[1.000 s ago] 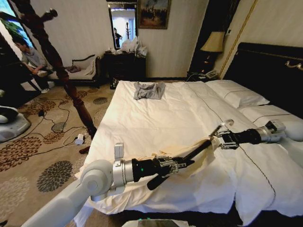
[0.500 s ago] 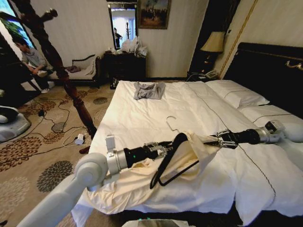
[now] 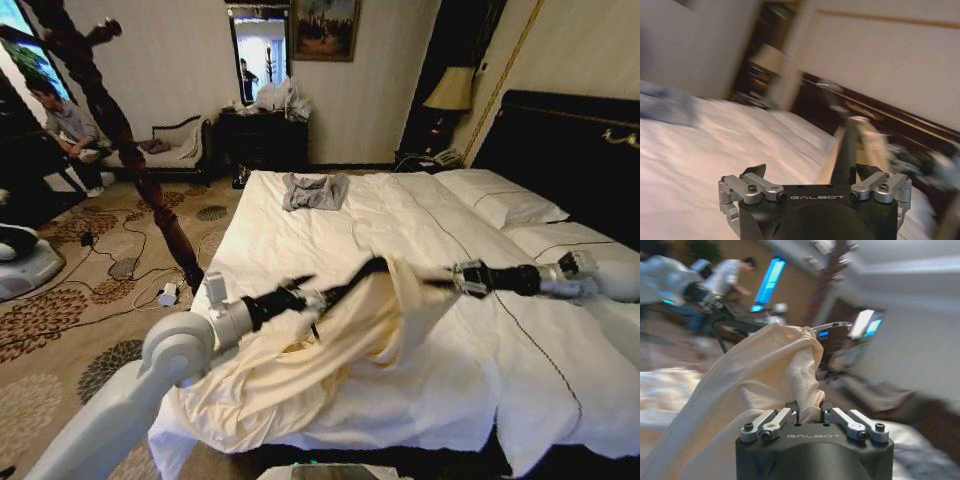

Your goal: Pick up the clothes from the bed and hang them on the clothes hanger.

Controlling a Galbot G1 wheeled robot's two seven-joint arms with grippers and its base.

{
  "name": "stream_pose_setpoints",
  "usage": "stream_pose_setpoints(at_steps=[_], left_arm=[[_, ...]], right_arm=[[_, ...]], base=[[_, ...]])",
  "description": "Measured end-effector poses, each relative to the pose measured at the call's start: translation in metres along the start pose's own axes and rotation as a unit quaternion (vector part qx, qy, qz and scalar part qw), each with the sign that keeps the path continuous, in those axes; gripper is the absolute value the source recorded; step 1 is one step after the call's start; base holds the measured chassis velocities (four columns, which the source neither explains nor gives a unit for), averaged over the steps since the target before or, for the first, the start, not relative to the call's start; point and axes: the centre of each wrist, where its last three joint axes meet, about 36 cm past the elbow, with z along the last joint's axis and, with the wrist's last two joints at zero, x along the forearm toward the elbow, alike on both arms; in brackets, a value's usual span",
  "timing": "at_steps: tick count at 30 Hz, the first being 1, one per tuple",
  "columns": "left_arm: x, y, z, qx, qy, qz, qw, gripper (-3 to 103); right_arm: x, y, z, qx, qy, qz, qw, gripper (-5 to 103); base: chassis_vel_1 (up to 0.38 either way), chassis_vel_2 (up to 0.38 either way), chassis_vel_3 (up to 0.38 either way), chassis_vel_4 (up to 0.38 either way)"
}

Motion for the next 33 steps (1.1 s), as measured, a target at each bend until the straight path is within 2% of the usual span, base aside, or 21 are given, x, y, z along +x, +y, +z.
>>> stream_pose_setpoints(at_steps=[1, 2, 4, 6, 7, 10, 11, 13, 14, 15, 16, 19, 23, 25, 26, 28, 30, 32, 33], left_arm=[[0.000, 0.000, 0.000, 0.000, 0.000, 0.000, 1.0000, 100], [0.004, 0.011, -0.002, 0.013, -0.017, -0.042, 0.9989, 100], [0.010, 0.029, -0.001, 0.040, -0.033, -0.089, 0.9946, 100], [0.016, 0.044, 0.005, 0.065, -0.037, -0.122, 0.9898, 100], [0.016, 0.044, 0.005, 0.065, -0.037, -0.122, 0.9898, 100], [0.021, 0.069, 0.021, 0.090, -0.022, -0.176, 0.9800, 100], [0.021, 0.069, 0.021, 0.090, -0.022, -0.176, 0.9800, 100], [0.019, 0.081, 0.036, 0.112, 0.008, -0.220, 0.9691, 100], [0.015, 0.083, 0.049, 0.128, 0.028, -0.231, 0.9642, 100], [0.011, 0.082, 0.062, 0.140, 0.044, -0.234, 0.9611, 100], [0.011, 0.082, 0.062, 0.140, 0.044, -0.234, 0.9611, 100], [-0.006, 0.078, 0.096, 0.164, 0.078, -0.233, 0.9553, 100], [-0.030, 0.078, 0.110, 0.174, 0.096, -0.224, 0.9541, 100], [-0.049, 0.080, 0.116, 0.157, 0.110, -0.225, 0.9552, 100], [-0.049, 0.080, 0.116, 0.157, 0.110, -0.225, 0.9552, 100], [-0.072, 0.082, 0.128, 0.114, 0.133, -0.220, 0.9597, 100], [-0.089, 0.081, 0.139, 0.087, 0.149, -0.196, 0.9653, 100], [-0.096, 0.080, 0.142, 0.085, 0.155, -0.183, 0.9672, 100], [-0.105, 0.080, 0.147, 0.089, 0.161, -0.162, 0.9695, 100]], right_arm=[[0.000, 0.000, 0.000, 0.000, 0.000, 0.000, 1.000, 18], [-0.001, 0.002, 0.004, 0.018, -0.003, 0.018, 1.000, 18], [-0.002, 0.006, 0.007, 0.038, -0.006, 0.027, 0.999, 18], [-0.005, 0.011, 0.012, 0.043, -0.012, 0.023, 0.999, 18], [-0.005, 0.011, 0.012, 0.043, -0.012, 0.023, 0.999, 18], [-0.008, 0.015, 0.014, 0.061, -0.012, -0.006, 0.998, 18], [-0.008, 0.015, 0.014, 0.061, -0.012, -0.006, 0.998, 18], [-0.012, 0.015, 0.010, 0.077, -0.009, -0.026, 0.997, 18], [-0.014, 0.015, 0.006, 0.084, -0.010, -0.033, 0.996, 18], [-0.016, 0.014, 0.002, 0.088, -0.011, -0.038, 0.995, 18], [-0.016, 0.014, 0.002, 0.088, -0.011, -0.038, 0.995, 18], [-0.021, 0.010, -0.010, 0.102, -0.007, -0.053, 0.993, 18], [-0.025, 0.009, -0.019, 0.109, -0.001, -0.068, 0.992, 18], [-0.027, 0.010, -0.021, 0.110, 0.003, -0.074, 0.991, 18], [-0.027, 0.010, -0.021, 0.110, 0.003, -0.074, 0.991, 18], [-0.029, 0.011, -0.022, 0.110, 0.005, -0.079, 0.991, 18], [-0.031, 0.011, -0.025, 0.112, 0.004, -0.080, 0.991, 18], [-0.032, 0.011, -0.027, 0.112, 0.002, -0.079, 0.991, 18], [-0.032, 0.010, -0.029, 0.112, 0.000, -0.079, 0.991, 18]], base=[[0.000, 0.000, 0.000, 0.000], [0.000, 0.000, 0.000, 0.000], [0.000, 0.000, 0.000, 0.000], [0.000, 0.000, 0.000, 0.000], [0.000, 0.000, 0.000, 0.000], [0.000, 0.000, 0.000, 0.000], [0.000, 0.000, 0.000, 0.000], [0.000, 0.000, 0.000, 0.000], [0.000, 0.000, 0.000, 0.000], [0.000, 0.000, 0.000, 0.000], [0.000, 0.000, 0.000, 0.000], [0.000, 0.000, 0.000, 0.000], [0.000, 0.000, 0.000, 0.000], [0.000, 0.000, 0.000, 0.000], [0.000, 0.000, 0.000, 0.000], [0.000, 0.000, 0.000, 0.000], [0.000, 0.000, 0.000, 0.000], [0.000, 0.000, 0.000, 0.000], [0.000, 0.000, 0.000, 0.000]])
